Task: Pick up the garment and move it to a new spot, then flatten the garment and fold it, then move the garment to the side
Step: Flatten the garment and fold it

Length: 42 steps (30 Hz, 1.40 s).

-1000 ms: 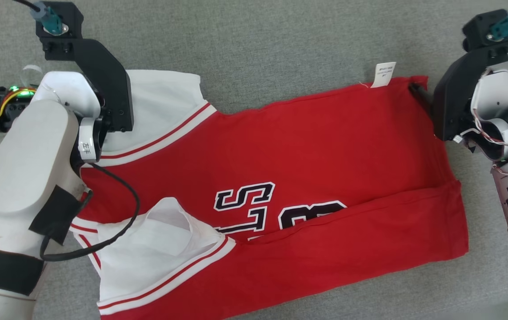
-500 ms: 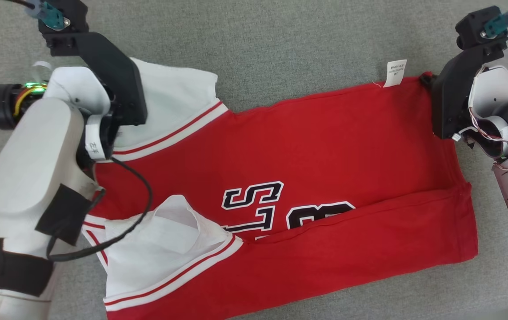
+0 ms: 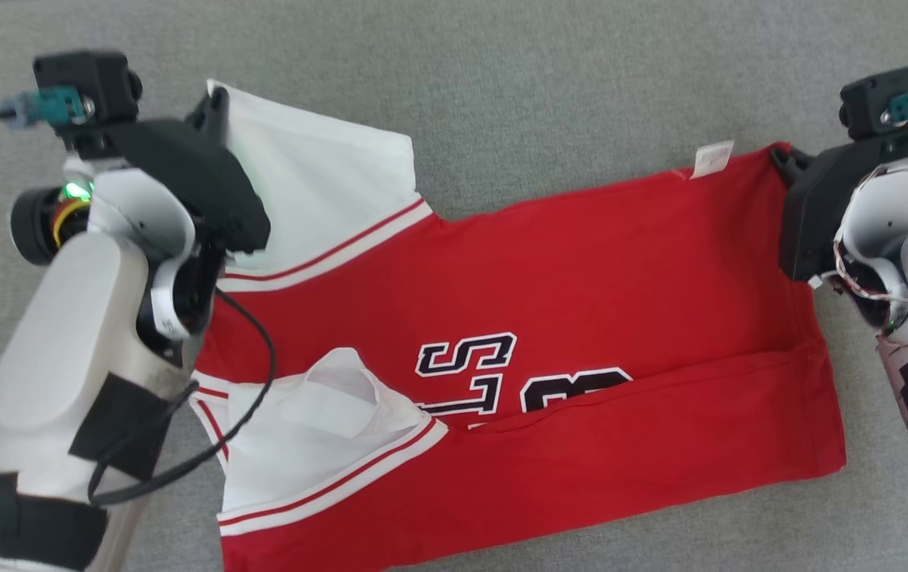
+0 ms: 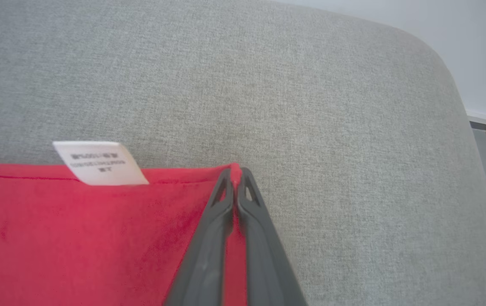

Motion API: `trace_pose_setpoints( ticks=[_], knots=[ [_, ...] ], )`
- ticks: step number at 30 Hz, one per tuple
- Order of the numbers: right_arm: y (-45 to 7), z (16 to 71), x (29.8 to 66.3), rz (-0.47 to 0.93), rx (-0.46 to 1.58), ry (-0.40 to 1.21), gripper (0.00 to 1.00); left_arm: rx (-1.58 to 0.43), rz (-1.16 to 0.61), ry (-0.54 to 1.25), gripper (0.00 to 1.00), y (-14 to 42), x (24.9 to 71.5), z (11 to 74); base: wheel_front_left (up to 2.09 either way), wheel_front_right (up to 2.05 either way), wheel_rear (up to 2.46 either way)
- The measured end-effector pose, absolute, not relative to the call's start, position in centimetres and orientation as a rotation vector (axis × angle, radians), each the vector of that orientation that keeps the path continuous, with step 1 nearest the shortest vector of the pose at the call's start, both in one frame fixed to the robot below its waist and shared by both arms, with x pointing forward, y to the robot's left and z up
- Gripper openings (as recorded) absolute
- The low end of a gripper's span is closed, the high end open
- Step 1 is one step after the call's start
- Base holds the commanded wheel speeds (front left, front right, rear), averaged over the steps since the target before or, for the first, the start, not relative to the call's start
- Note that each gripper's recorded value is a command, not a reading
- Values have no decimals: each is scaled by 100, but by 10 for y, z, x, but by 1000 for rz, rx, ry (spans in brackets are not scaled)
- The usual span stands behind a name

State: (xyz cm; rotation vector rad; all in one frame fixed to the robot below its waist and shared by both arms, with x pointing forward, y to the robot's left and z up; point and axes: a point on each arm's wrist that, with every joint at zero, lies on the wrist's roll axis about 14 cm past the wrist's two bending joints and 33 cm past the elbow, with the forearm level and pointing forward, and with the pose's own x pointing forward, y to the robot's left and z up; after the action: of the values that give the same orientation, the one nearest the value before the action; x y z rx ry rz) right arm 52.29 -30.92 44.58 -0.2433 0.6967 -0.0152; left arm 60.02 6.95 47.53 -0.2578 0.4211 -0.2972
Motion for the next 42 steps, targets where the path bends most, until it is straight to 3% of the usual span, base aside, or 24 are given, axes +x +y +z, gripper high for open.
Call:
trace_pose_setpoints(
  ticks=[8,14,24,42],
  knots=[
    [-297,453,508,15,-252,653,0,-369,-305,348,0,78,561,484,0,0,0],
    [-306,453,479,5,-267,611,0,-512,-317,321,0,72,496,485,0,0,0],
    [-295,448,446,15,-168,539,0,-694,-175,336,0,95,414,473,0,0,0],
    [-296,442,403,-18,-136,573,0,-814,-64,397,0,106,366,453,0,0,0]
  ],
)
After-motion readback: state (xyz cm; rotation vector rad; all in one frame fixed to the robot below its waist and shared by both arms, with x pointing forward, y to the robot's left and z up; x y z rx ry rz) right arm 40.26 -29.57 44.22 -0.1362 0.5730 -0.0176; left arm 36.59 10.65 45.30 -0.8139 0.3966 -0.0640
